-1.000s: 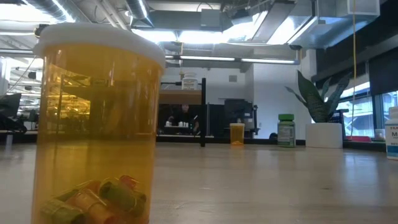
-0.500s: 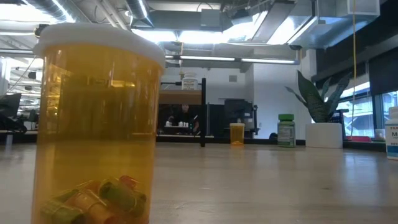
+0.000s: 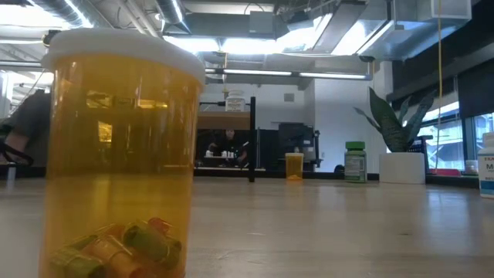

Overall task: Pick and place medicine bottles onto shelf by color
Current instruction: Put the pink pill bottle on the shelf

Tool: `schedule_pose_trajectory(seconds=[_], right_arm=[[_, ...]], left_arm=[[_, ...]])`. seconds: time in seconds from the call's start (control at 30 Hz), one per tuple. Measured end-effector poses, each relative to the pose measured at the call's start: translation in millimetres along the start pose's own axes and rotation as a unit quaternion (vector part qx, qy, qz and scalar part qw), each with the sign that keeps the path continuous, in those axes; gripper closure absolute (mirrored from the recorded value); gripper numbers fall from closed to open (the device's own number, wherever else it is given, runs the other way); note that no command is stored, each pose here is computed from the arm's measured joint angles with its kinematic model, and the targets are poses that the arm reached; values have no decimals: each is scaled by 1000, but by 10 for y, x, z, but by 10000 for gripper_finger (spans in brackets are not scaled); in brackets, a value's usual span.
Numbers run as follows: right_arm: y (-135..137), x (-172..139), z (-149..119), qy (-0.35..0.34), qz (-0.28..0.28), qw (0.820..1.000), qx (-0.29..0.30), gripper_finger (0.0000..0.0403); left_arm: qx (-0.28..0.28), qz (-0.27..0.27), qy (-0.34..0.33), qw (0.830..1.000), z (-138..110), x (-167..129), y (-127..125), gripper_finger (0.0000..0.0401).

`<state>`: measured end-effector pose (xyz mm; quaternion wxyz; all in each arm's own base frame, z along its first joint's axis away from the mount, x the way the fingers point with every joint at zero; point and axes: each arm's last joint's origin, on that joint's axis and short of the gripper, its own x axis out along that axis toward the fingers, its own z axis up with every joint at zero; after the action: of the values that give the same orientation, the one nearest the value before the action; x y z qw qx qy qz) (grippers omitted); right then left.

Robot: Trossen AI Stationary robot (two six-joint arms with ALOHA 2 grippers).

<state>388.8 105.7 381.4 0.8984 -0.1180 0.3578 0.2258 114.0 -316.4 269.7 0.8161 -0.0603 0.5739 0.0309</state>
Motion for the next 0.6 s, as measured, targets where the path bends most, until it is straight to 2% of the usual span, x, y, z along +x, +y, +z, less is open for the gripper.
schedule_pose_trajectory(seconds=[0.17,0.6], right_arm=[[0,0,0,0,0,1000,0,164],[0,0,1,0,0,1000,0,164]], left_arm=[[-7,9,27,1000,-86,176,38,171],[-12,0,41,999,-179,403,69,172]])
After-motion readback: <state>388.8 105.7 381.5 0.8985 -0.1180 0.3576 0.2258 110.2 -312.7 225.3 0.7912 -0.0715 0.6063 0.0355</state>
